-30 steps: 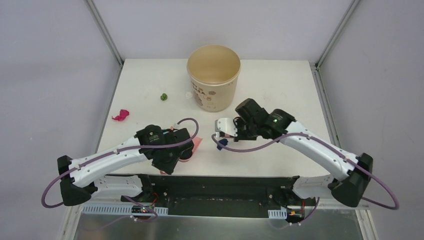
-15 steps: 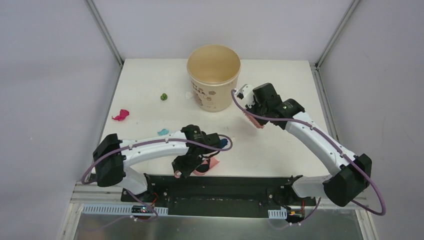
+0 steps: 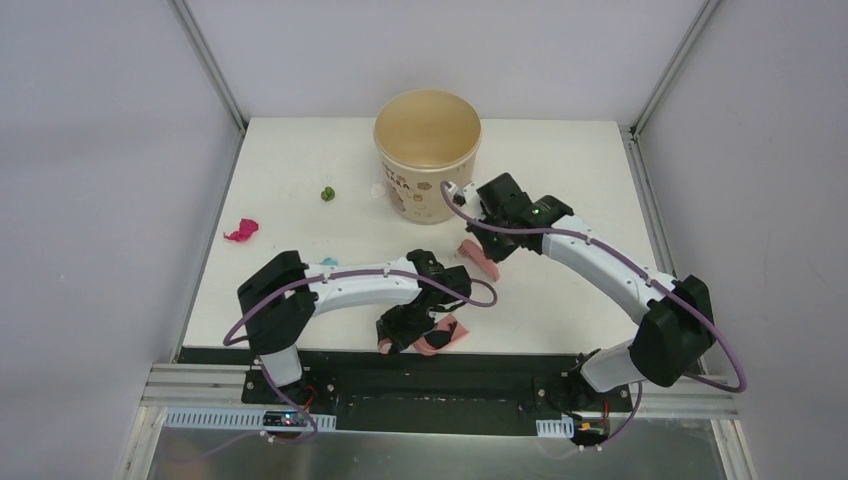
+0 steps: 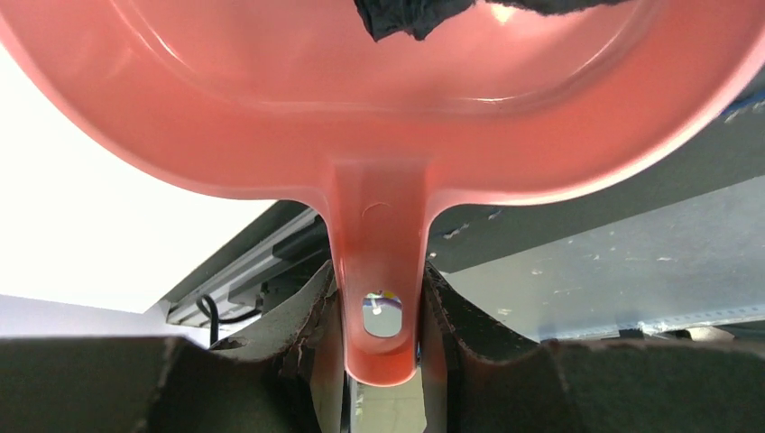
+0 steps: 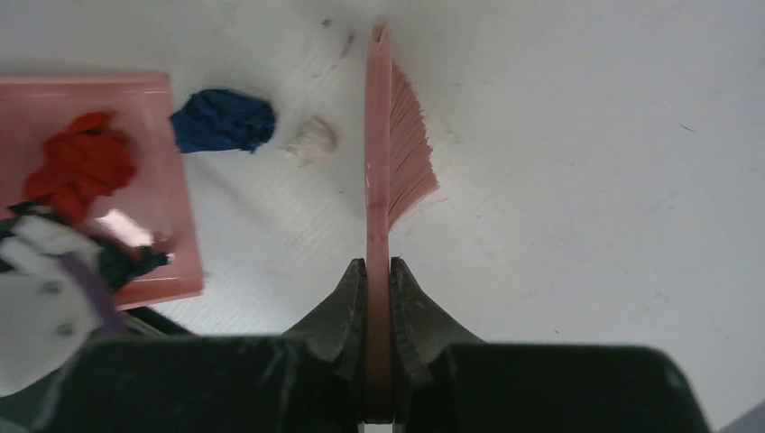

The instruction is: Sweep away the paper scraps from the table

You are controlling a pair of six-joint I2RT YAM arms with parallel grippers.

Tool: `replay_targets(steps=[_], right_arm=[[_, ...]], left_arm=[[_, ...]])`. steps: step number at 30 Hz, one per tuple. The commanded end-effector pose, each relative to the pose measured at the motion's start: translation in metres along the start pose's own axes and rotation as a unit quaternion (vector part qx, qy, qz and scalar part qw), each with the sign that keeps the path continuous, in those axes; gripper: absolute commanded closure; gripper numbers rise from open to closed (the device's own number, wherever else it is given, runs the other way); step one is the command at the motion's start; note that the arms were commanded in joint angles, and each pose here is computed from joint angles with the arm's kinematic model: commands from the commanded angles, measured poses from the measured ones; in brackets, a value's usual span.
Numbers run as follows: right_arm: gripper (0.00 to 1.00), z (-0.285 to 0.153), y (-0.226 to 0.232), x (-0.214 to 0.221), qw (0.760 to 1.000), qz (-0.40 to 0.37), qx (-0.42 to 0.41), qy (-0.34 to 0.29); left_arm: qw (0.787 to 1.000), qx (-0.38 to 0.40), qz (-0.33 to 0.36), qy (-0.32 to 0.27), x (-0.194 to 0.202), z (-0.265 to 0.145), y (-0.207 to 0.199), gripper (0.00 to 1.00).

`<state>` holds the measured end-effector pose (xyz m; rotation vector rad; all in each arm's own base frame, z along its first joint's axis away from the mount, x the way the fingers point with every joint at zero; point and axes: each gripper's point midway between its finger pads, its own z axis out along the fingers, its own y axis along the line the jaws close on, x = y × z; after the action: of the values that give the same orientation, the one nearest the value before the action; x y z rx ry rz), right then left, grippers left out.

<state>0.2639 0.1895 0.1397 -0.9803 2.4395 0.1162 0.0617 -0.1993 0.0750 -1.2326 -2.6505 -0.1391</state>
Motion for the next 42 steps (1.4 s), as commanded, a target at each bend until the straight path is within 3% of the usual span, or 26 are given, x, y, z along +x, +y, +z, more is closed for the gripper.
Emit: replay_targets(steps=[1, 6, 14, 20, 27, 33, 37, 42], right_arm=[[1.0, -0.005, 0.065, -0.003, 0.989, -0.015, -0.149, 0.02], [1.0, -0.024, 0.094, 0.003, 0.971, -0.016, -0.234, 0.041], [1.0, -0.059, 0.088, 0.009, 0.973, -0.022, -0.228, 0.028], [1.0, -0.06, 0.036, 0.001, 0.992, 0.009, -0.128, 0.008], [1.0, -0.085, -0.024, -0.011, 0.991, 0.1, -0.077, -0.04], [1.0, -0.099, -0.05, 0.008, 0.974, 0.205, -0.069, -0.069], [1.0, -0.106, -0.044, 0.012, 0.948, 0.267, -0.118, -0.124], [1.0, -0.106, -0.068, 0.017, 0.919, 0.321, -0.118, -0.194]], left_arm=[[0.999, 0.034, 0.024, -0.019, -0.032, 0.006, -0.012, 1.0], [0.999, 0.038, 0.022, -0.016, -0.046, 0.013, -0.012, 1.0], [0.998, 0.002, 0.015, -0.063, -0.061, 0.01, 0.002, 1.0], [0.992, -0.02, 0.015, -0.126, -0.067, 0.001, 0.012, 1.0], [0.986, -0.012, 0.019, -0.165, -0.073, -0.014, 0.006, 1.0], [0.983, -0.019, 0.019, -0.18, -0.074, -0.036, 0.006, 1.0], [0.975, -0.043, 0.013, -0.216, -0.084, -0.077, 0.014, 1.0], [0.964, -0.041, -0.004, -0.262, -0.111, -0.136, 0.023, 1.0]])
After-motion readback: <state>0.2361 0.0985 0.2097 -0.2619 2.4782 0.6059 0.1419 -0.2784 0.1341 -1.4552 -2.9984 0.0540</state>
